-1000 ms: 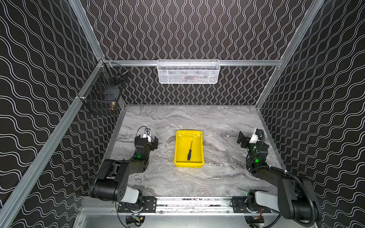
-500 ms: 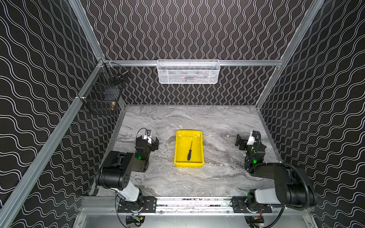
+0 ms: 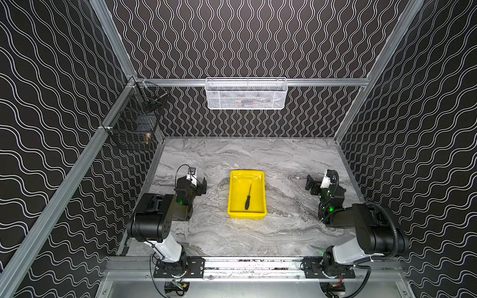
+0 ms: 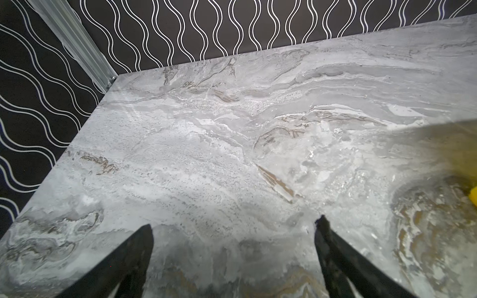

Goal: Put the screwdriver in the bin
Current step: Reset both arms

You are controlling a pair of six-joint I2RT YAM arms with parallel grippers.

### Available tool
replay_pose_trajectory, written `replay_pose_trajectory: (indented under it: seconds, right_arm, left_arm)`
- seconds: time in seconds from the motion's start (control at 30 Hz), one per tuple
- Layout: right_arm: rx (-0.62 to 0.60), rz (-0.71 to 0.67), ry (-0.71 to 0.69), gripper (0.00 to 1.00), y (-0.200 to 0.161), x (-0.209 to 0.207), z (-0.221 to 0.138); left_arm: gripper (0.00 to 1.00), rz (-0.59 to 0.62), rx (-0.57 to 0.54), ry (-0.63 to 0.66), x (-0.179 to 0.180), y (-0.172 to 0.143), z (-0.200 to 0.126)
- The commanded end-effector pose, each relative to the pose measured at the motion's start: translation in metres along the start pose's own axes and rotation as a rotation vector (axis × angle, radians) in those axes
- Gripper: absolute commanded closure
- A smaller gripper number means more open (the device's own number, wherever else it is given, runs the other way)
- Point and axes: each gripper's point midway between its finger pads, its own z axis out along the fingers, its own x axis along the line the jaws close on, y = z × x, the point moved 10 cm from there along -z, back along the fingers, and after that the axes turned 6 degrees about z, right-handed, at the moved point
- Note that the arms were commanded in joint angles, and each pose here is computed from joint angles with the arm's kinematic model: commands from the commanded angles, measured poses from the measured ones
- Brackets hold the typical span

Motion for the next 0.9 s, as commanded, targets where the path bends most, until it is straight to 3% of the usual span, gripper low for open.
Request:
replay_pose_trajectory:
  seconds: [0.0, 0.87]
  right_arm:
    - [-0.034, -0.015, 0.019, 0.01, 0.0056, 0.0020, 0.0000]
    - [-0.039, -0.014, 0.020, 0.01, 0.0051, 0.0019, -0.0002]
  left_arm:
    - [0.01, -0.008, -0.022, -0.004, 0.0005, 0.0026, 0.0005]
    - [0.01, -0.019, -0.010, -0.021, 0.0008, 0.0026, 0.0032]
